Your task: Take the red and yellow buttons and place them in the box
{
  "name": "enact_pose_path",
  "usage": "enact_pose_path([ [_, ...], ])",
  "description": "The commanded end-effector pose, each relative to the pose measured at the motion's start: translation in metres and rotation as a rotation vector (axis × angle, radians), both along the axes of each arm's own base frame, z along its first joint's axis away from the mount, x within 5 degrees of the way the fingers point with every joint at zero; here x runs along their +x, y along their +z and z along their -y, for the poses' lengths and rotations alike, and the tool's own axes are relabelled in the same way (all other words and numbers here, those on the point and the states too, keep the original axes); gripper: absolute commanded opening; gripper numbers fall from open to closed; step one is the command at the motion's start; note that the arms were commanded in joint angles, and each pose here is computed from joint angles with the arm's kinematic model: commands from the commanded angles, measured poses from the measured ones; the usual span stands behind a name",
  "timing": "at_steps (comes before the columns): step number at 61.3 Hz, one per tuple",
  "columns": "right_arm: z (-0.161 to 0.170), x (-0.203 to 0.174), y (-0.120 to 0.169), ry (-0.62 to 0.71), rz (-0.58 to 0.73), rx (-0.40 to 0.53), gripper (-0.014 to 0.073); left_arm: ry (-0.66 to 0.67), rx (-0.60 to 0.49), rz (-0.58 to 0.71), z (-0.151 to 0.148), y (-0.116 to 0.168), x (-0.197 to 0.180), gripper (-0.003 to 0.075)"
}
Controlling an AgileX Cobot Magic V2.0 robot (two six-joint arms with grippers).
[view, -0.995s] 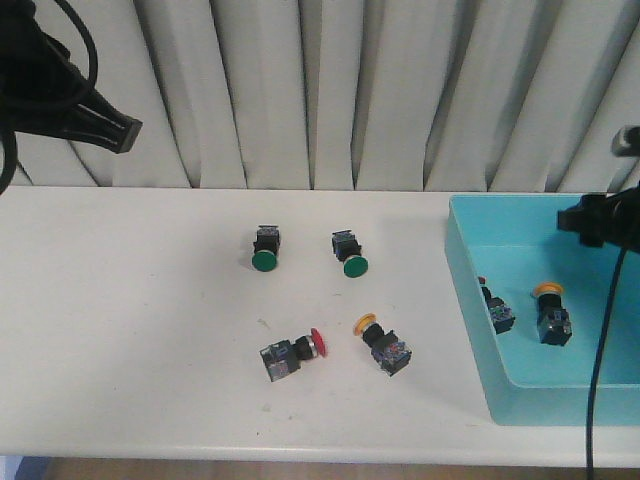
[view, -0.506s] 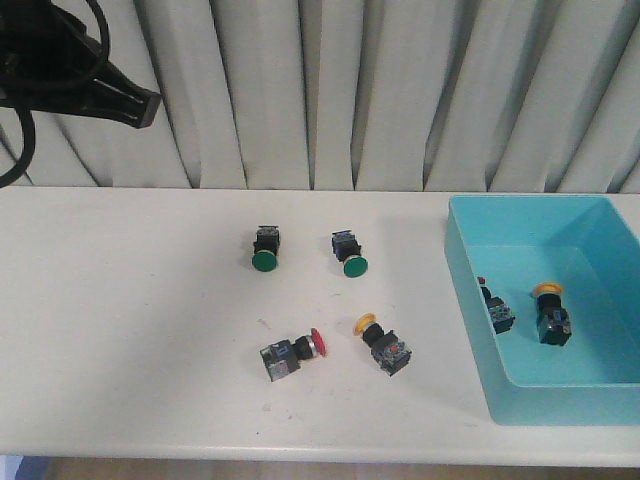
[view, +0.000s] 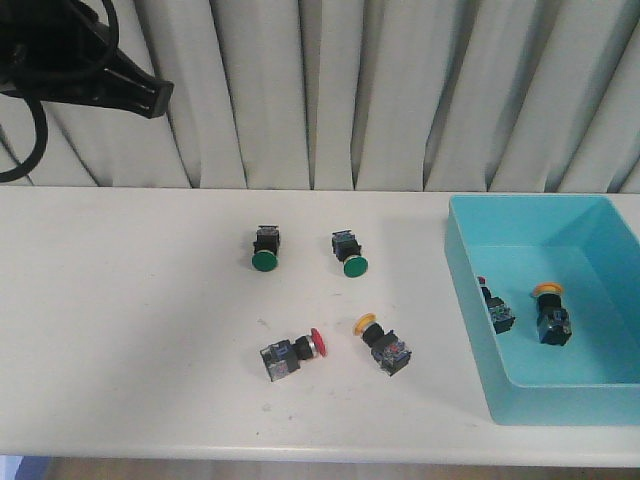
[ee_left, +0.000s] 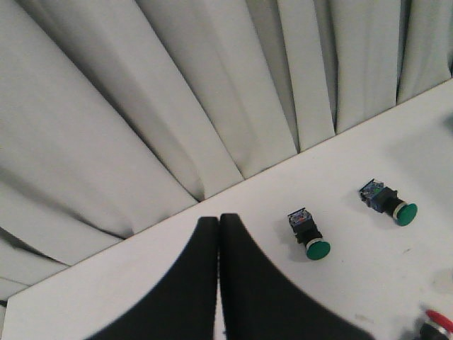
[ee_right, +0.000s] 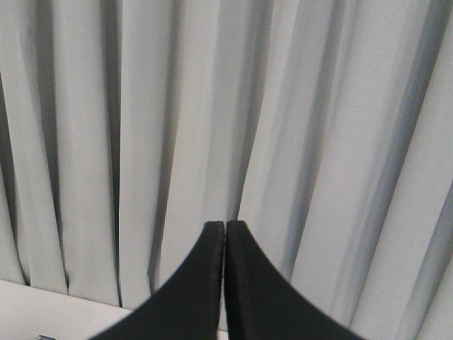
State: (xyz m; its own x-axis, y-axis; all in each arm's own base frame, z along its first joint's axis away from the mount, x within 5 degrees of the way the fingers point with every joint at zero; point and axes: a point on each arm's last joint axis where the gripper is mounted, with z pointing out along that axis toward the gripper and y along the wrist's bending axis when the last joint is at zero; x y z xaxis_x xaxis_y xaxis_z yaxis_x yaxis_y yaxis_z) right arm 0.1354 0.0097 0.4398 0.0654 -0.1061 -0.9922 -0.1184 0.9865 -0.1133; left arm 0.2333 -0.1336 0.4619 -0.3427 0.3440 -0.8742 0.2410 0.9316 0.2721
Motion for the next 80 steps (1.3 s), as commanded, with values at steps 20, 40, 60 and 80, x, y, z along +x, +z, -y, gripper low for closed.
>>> enact_pose_path([
  [20,0.002,-0.001,0.013,-0.028,0.077,0.013,-0.0008,-0.007,-0.032,0.078,-0.006,0.017,-0.007,-0.0007],
  [40,0.002,-0.001,0.013,-0.028,0.077,0.013,-0.0008,0.009,-0.014,0.056,-0.008,0.015,-0.008,-0.0007],
  [60,0.002,-0.001,0.013,-0.024,0.07,0.012,-0.0008,-0.076,-0.111,0.076,-0.017,0.01,-0.017,-0.0007],
  [80,0.002,-0.001,0.012,-0.02,0.064,0.011,-0.0008,-0.196,-0.334,0.287,-0.058,-0.076,-0.053,-0.0007],
])
